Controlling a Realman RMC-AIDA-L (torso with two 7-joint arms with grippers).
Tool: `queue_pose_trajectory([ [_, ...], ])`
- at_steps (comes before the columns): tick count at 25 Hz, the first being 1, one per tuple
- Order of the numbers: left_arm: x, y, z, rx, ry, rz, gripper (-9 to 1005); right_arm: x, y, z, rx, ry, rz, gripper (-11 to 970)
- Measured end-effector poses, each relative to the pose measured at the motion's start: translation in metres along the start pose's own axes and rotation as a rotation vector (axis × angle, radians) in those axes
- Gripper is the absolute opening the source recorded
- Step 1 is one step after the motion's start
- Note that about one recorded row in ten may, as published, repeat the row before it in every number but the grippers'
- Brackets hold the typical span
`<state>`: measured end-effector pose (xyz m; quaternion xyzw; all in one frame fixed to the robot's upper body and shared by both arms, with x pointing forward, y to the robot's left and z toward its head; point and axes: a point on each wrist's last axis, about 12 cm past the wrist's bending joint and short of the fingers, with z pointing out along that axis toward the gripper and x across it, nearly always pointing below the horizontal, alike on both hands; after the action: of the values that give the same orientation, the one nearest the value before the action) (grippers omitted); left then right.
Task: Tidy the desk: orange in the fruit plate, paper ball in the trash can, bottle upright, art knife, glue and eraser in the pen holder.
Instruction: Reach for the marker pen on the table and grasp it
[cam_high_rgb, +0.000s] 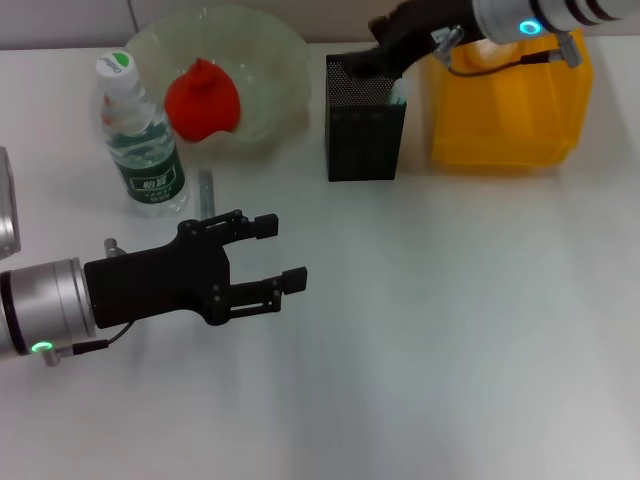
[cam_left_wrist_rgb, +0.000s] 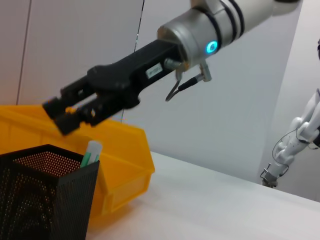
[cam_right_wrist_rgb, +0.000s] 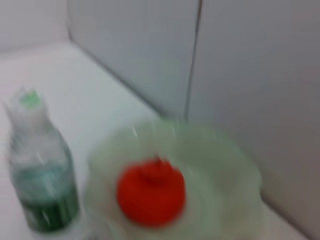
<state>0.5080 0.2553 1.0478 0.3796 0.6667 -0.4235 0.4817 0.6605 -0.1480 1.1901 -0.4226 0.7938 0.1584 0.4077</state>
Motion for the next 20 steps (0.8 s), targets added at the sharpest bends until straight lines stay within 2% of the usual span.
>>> queue_pose_trajectory([
  [2, 0.0, -0.001, 0.0, -0.002, -0.008, -0.006, 785, 0.009, 0.0, -0.016, -0.053, -0.142, 0.019, 599],
  [4, 0.0, -0.001, 0.0, -0.004, -0.011, -0.008, 785, 0.014, 0.0, -0.022, -0.074, -0.181, 0.024, 608],
  [6, 0.0, -0.001, -0.001, -0.004, -0.015, -0.01, 785, 0.027, 0.002, -0.035, -0.139, -0.268, 0.026, 618],
  [7, 0.0, -0.002, -0.001, -0.008, -0.024, -0.016, 785, 0.042, 0.004, -0.044, -0.199, -0.332, 0.04, 623],
  [8, -0.001, -0.001, -0.002, -0.01, -0.032, -0.022, 785, 0.042, 0.004, -0.044, -0.199, -0.332, 0.04, 628],
  [11, -0.001, -0.002, -0.003, -0.012, -0.043, -0.031, 785, 0.076, 0.009, -0.057, -0.3, -0.428, 0.078, 642],
  [12, -0.001, -0.002, -0.003, -0.012, -0.043, -0.031, 784, 0.1, 0.012, -0.065, -0.336, -0.466, 0.118, 647],
  [13, -0.002, -0.002, -0.004, -0.011, -0.06, -0.047, 784, 0.1, 0.012, -0.065, -0.336, -0.466, 0.118, 652],
  [14, -0.002, -0.002, -0.004, -0.011, -0.06, -0.047, 784, 0.112, 0.015, -0.069, -0.353, -0.484, 0.133, 657],
  [17, -0.008, -0.002, -0.004, -0.014, -0.11, -0.137, 785, 0.148, 0.026, -0.077, -0.36, -0.502, 0.154, 671],
  [18, -0.008, -0.002, -0.004, -0.014, -0.11, -0.137, 785, 0.148, 0.026, -0.077, -0.36, -0.502, 0.154, 676],
  [20, -0.012, 0.001, -0.006, -0.017, -0.118, -0.176, 784, 0.165, 0.032, -0.076, -0.346, -0.455, 0.134, 685],
])
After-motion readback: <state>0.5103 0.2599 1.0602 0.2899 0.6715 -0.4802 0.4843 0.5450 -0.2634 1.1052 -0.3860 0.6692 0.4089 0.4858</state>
